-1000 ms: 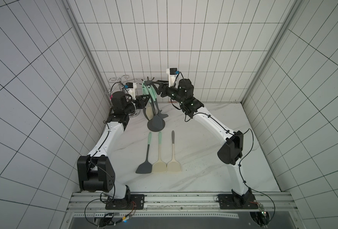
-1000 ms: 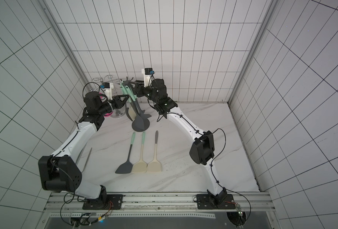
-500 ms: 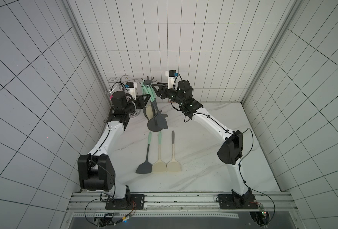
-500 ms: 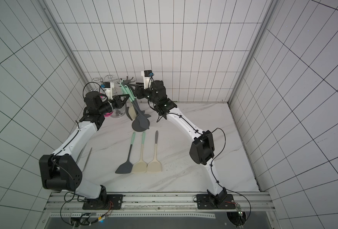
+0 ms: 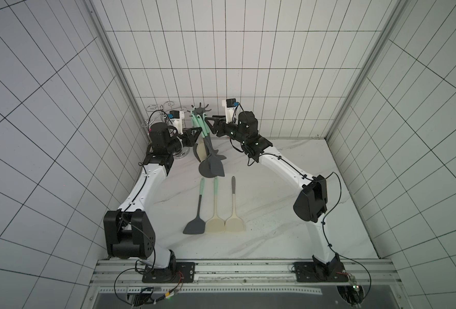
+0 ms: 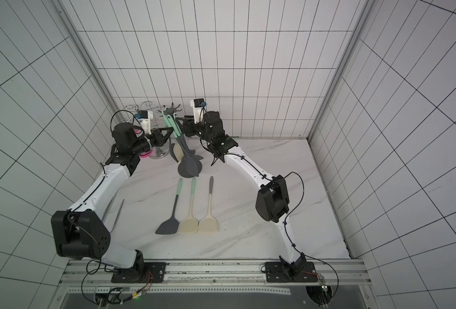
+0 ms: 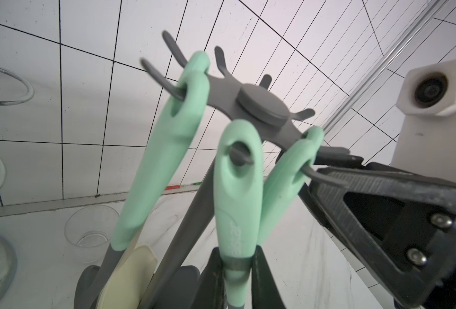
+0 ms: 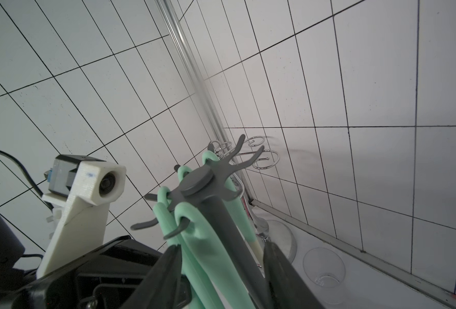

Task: Take the spatula off the kitchen utensil rack
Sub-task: Take off the spatula from the rack.

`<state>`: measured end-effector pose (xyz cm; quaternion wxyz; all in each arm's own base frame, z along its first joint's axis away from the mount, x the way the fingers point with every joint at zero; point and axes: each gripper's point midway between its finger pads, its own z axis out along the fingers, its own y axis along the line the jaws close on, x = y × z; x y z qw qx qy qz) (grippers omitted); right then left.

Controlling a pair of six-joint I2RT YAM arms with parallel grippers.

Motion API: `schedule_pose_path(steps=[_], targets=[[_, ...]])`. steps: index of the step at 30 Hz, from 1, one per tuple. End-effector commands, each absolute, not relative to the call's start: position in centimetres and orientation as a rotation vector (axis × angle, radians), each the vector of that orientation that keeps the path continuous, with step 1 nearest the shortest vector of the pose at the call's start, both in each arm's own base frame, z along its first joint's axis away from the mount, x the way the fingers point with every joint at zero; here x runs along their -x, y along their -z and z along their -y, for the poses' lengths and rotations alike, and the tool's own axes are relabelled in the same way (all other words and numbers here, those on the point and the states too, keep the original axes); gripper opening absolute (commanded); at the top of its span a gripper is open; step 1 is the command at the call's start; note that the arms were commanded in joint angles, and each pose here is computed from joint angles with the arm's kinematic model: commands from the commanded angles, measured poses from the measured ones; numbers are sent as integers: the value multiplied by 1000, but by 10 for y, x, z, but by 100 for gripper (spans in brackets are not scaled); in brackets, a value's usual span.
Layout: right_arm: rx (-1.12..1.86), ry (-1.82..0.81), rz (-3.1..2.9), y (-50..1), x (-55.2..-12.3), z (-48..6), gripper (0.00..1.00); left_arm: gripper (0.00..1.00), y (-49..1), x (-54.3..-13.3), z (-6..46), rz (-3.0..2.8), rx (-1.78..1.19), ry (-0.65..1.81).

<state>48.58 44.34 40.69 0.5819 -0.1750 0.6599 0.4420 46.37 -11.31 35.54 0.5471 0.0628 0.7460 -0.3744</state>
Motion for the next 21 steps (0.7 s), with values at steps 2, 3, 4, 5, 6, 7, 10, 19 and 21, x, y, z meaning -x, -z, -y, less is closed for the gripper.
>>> schedule_pose_path(steps=[2, 3, 4, 5, 6, 7, 10, 19, 21], targets=[[399, -1023, -1502, -420, -485, -434, 52, 0, -362, -456, 105, -1789, -131, 837], [397, -1023, -1505, -419, -486, -434, 52, 0, -364, -454, 103, -1783, -132, 821], [395, -1026, -1506, -419, -486, -434, 52, 0, -366, -452, 102, -1778, -135, 804], [394, -1028, -1507, -419, -487, -433, 52, 0, -368, -450, 99, -1774, -133, 785], [394, -1031, -1508, -419, -486, -434, 52, 0, -370, -449, 98, -1772, -135, 770], [394, -1033, -1510, -418, -486, -434, 52, 0, -372, -447, 97, -1772, -136, 757], [394, -1037, -1516, -417, -486, -434, 52, 0, -377, -443, 95, -1767, -146, 731], [405, -1036, -1536, -413, -478, -425, 52, 0, -386, -433, 91, -1752, -152, 690], [416, -1037, -1541, -414, -473, -420, 52, 0, -389, -428, 90, -1749, -152, 680]])
